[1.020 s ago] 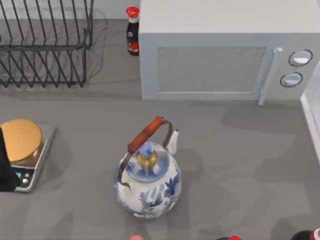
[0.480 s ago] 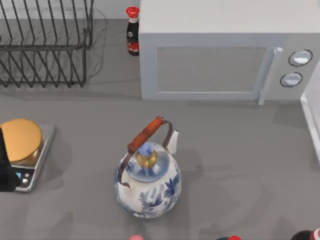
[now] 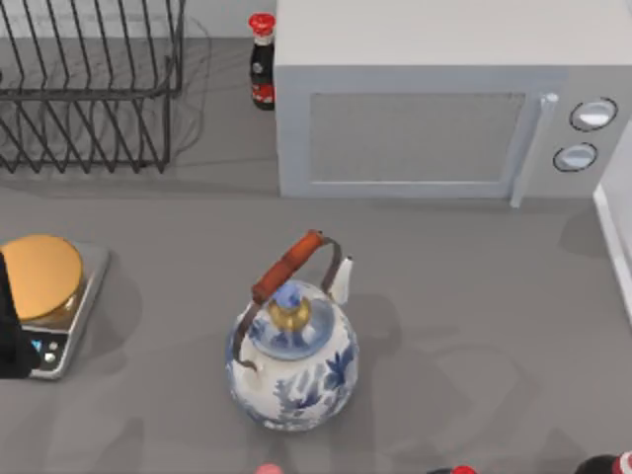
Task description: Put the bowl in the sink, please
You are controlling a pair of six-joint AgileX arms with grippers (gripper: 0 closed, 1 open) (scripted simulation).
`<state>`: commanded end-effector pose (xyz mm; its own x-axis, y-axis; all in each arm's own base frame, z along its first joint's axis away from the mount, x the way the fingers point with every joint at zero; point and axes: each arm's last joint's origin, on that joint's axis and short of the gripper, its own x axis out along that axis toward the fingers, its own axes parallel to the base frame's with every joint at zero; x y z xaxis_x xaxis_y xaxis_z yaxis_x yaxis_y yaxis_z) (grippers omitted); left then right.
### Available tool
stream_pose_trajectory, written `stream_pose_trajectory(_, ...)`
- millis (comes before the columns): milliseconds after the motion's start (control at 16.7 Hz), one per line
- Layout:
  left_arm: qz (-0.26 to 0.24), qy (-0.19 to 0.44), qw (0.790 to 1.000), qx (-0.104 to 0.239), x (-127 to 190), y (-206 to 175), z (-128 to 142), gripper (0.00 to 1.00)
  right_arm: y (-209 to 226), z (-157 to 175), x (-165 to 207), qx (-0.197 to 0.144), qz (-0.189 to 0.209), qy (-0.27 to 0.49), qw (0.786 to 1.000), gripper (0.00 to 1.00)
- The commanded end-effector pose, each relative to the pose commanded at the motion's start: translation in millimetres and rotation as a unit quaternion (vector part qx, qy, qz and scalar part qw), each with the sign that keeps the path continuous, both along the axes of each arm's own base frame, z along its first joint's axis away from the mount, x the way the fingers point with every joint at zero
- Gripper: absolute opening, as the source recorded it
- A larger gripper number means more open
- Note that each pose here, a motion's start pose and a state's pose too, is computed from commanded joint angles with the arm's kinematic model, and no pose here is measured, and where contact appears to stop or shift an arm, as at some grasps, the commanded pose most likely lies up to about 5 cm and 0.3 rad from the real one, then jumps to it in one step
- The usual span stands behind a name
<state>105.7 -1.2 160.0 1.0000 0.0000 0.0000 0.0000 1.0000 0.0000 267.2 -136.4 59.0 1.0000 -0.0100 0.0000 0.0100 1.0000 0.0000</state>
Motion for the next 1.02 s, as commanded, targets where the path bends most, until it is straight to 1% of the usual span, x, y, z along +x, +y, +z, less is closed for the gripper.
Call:
stream_pose_trajectory(60,0.000,0.000,1.000,0.000,0.0,0.0,0.0,1.00,0.0,0.0,0.0,0.000,0.000,0.000,1.000,0.00)
stream_pose_trajectory(840,0.000,0.000,1.000,0.000,0.0,0.0,0.0,1.00,0.0,0.0,0.0,0.000,0.000,0.000,1.000,0.98)
stream_pose_trajectory(900,0.000,0.000,1.000,0.000,0.0,0.0,0.0,1.00,0.0,0.0,0.0,0.000,0.000,0.000,1.000,1.00)
stream_pose_trajectory(1020,0.000,0.000,1.000,0.000,0.0,0.0,0.0,1.00,0.0,0.0,0.0,0.000,0.000,0.000,1.000,1.00)
